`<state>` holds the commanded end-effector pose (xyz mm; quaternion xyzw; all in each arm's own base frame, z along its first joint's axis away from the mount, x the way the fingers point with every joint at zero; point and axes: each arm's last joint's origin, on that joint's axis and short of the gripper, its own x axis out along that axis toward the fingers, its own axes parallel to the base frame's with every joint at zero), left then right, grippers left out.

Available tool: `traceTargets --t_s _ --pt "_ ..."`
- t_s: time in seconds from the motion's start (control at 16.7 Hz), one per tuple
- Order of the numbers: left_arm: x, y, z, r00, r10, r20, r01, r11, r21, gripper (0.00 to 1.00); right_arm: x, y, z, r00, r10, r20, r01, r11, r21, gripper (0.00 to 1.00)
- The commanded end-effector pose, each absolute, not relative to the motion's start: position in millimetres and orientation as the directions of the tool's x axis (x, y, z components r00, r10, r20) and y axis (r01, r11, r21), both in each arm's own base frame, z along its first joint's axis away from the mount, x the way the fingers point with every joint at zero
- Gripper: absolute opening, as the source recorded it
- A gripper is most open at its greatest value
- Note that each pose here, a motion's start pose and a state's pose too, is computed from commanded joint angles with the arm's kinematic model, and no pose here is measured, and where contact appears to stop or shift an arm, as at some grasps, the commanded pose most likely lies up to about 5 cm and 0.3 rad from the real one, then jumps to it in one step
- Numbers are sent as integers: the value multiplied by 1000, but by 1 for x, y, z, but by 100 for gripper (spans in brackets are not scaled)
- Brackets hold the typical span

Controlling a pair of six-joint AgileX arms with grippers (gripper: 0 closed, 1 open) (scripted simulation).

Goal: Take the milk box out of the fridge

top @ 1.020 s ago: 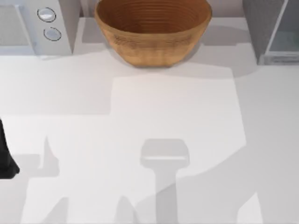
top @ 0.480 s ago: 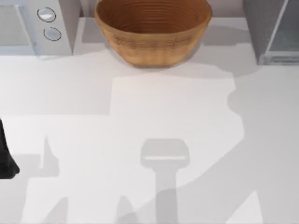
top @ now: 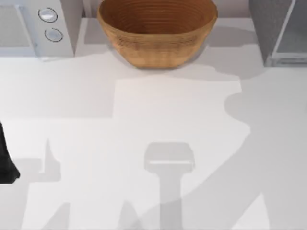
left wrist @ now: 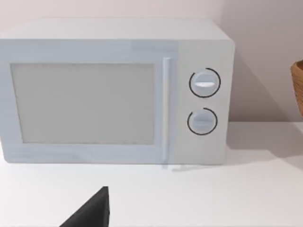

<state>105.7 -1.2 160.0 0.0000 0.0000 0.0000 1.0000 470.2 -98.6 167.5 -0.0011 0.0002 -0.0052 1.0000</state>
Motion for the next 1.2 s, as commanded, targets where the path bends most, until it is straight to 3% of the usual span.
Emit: traceTargets --t_s 0.6,1.2 --pt "106 -1 160 1000 0 0 0 1000 0 100 379 -98 165 1000 -13 -11 13 1000 1 0" --pt "106 -1 160 1000 0 0 0 1000 0 100 364 -85 179 1000 6 -13 -6 1000 -2 0"
